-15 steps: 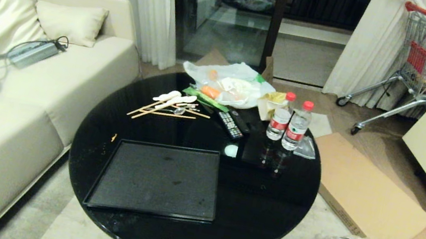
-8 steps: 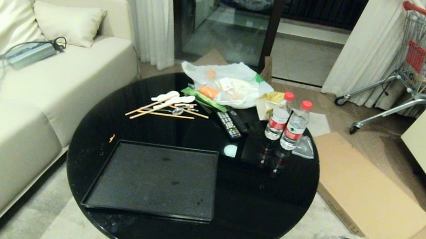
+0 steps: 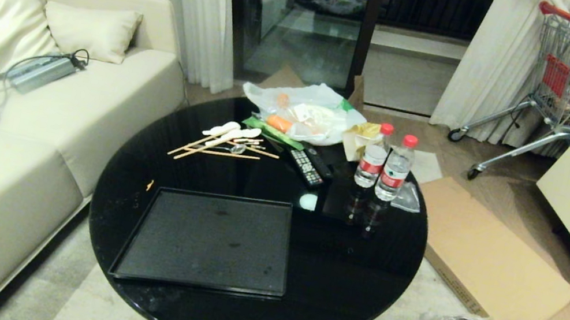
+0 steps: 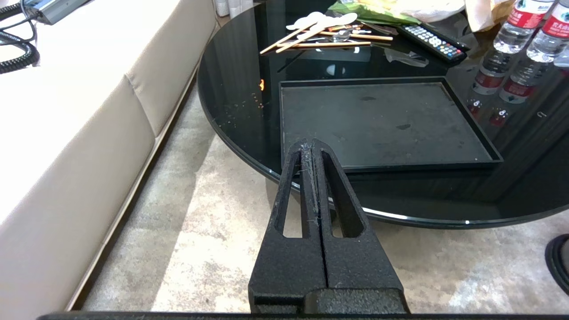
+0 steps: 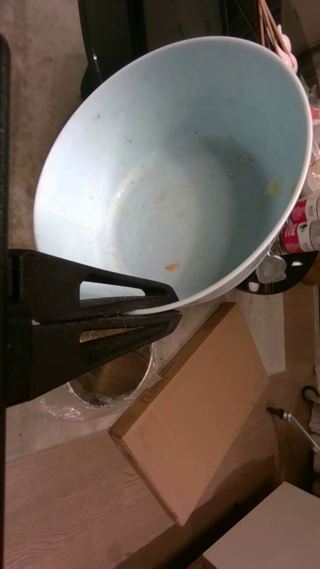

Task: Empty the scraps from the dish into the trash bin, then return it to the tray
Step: Put the bowl back to the table

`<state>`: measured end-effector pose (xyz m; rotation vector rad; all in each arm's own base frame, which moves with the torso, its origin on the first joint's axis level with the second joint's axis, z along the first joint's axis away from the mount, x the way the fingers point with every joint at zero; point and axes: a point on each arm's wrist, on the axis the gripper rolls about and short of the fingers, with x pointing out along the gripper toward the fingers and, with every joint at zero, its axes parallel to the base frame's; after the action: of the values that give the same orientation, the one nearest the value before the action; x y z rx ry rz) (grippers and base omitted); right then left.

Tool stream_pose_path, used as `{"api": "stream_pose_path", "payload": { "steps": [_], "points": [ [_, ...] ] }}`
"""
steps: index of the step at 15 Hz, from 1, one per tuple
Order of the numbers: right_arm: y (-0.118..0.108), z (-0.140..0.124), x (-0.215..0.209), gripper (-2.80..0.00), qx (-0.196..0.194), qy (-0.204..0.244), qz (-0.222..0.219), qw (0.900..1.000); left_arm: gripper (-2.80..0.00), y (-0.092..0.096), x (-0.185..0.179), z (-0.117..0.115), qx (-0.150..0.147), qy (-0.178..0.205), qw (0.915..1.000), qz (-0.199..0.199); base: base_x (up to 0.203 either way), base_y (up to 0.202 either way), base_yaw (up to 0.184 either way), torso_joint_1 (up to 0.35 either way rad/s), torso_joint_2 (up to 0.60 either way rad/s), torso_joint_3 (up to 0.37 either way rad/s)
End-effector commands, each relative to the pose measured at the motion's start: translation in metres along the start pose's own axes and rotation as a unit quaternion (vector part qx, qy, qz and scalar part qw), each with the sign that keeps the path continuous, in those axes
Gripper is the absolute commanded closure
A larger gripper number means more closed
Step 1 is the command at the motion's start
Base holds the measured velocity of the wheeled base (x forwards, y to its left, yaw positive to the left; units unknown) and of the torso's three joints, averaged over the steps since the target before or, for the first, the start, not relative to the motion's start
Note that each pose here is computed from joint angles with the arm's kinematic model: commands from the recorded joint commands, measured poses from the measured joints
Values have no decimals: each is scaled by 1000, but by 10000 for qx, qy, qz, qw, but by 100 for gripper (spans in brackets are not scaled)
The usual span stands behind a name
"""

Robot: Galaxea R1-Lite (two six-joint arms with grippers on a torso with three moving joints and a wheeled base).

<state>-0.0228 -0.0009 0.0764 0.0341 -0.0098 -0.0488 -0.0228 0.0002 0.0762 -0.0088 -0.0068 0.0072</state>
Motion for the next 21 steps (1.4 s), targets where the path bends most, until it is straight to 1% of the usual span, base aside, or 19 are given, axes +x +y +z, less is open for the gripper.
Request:
{"api": "stream_pose_path", "payload": {
  "steps": [1, 5, 10, 19, 21],
  "points": [
    [0, 0, 0, 0, 6, -1, -1, 10000, 0, 0, 0, 0, -2, -4, 10000, 2, 0, 0, 0, 0, 0, 0],
    [0, 0, 0, 0, -1, -6, -1, 10000, 0, 0, 0, 0, -2, -4, 10000, 2, 0, 0, 0, 0, 0, 0],
    [0, 0, 0, 0, -1, 2, 7, 10000, 0, 0, 0, 0, 6, -4, 10000, 10, 145, 0, 0, 6, 2, 1],
    [0, 0, 0, 0, 6, 6, -1, 10000, 0, 0, 0, 0, -2, -4, 10000, 10, 0, 0, 0, 0, 0, 0],
    [0, 0, 0, 0, -41, -4, 15, 10000, 0, 0, 0, 0, -2, -4, 10000, 10, 0, 0, 0, 0, 0, 0]
  ]
}}
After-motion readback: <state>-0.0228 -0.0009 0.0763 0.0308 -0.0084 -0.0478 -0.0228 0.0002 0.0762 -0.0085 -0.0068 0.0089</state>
